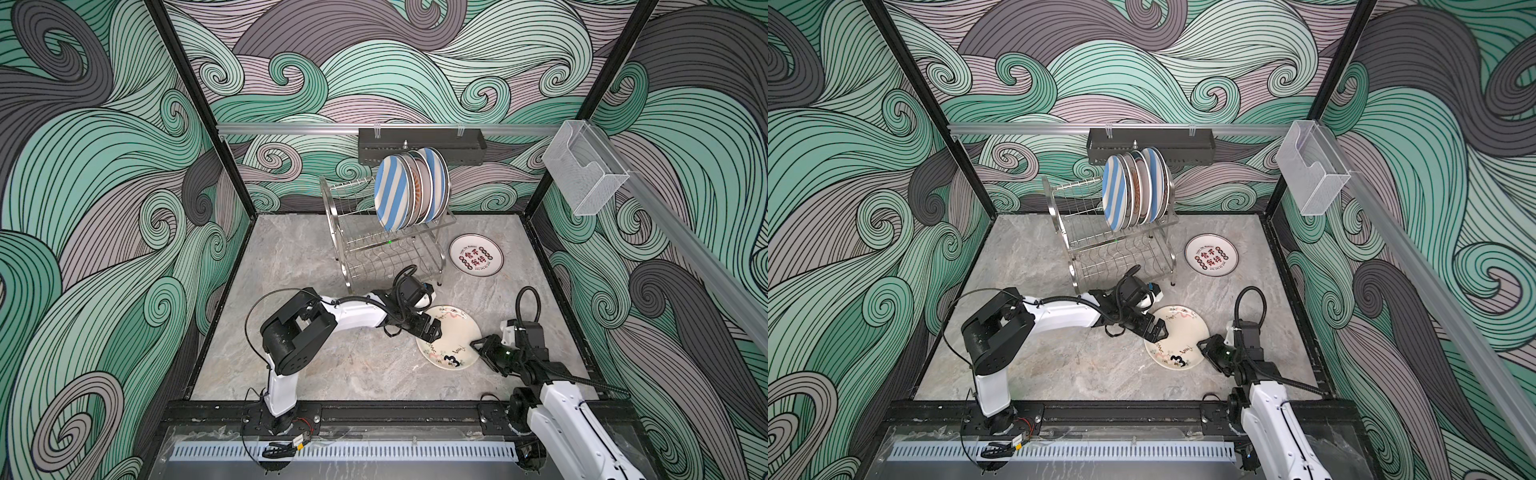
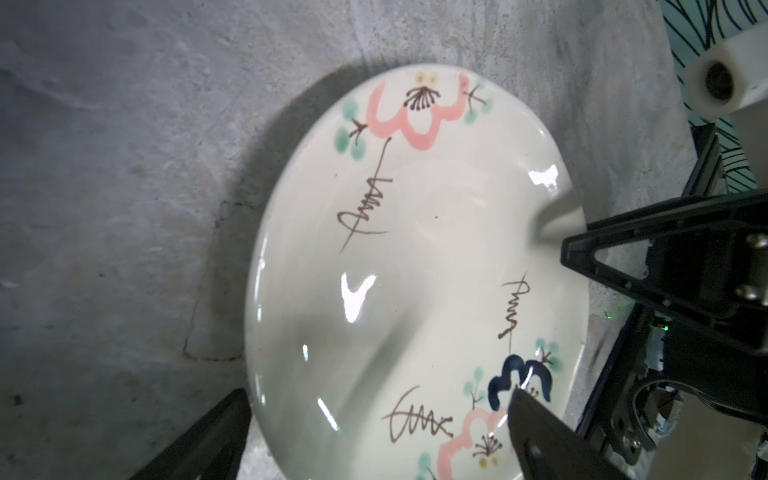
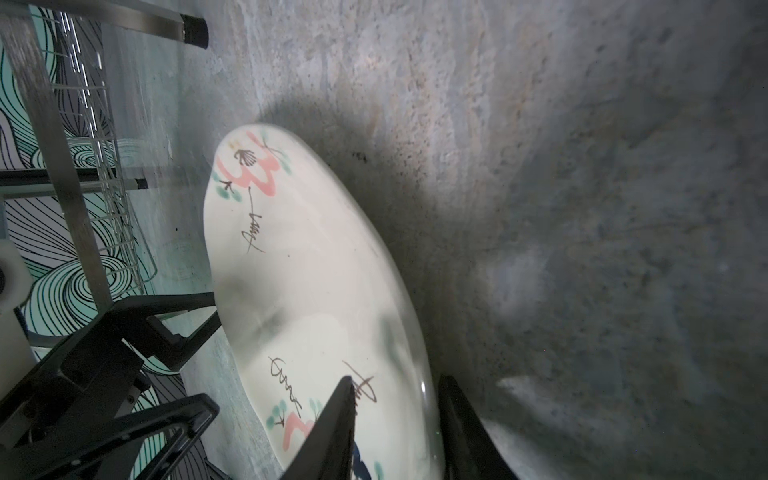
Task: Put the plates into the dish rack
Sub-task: 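Press the floral plate with the left gripper while the right gripper grips its rim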
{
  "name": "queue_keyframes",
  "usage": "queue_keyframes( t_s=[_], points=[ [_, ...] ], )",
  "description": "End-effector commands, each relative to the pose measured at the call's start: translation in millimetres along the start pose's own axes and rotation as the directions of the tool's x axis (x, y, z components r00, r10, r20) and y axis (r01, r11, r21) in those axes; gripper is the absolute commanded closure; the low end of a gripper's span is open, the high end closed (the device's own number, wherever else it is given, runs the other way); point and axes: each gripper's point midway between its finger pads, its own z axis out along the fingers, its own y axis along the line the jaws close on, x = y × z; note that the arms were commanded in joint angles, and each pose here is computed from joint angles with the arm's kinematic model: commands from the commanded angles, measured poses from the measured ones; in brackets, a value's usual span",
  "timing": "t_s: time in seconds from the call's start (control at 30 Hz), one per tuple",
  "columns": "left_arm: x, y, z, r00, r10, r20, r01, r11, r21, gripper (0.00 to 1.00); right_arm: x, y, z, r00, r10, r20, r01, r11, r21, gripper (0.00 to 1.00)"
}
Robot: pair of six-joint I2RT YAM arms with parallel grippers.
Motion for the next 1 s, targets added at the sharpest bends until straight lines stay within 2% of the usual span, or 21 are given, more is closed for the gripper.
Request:
queue_keyframes(
  t_s=[0.0,0.13,0.33,0.63,0.97],
  points=[
    [0,-12,7,0.999,0.028,-0.023,-0.027,0.998,0.049,0.01,3,8,-2,1.0,-0.007,-0.023,0.006,0.999,-0.044,0.7],
    [1,-19,9,0.999,0.044,-0.024,-0.041,0.996,0.082,0.01,1,28,-4,0.999,-0.013,-0.041,0.007,0.991,-0.13,0.76],
    [1,-26,10,0.998,0.056,-0.022,-0.053,0.992,0.115,0.02,-5,53,-7,0.999,-0.001,-0.048,-0.011,0.97,-0.243,0.78],
    [0,-29,8,0.998,0.062,-0.015,-0.06,0.99,0.127,0.02,-9,53,-11,1.0,0.016,-0.018,-0.02,0.97,-0.241,0.83],
    [-1,-33,-2,0.998,0.065,0.011,-0.065,0.991,0.121,0.01,-16,57,-25,0.998,-0.06,0.015,0.062,0.982,-0.177,0.93]
  ],
)
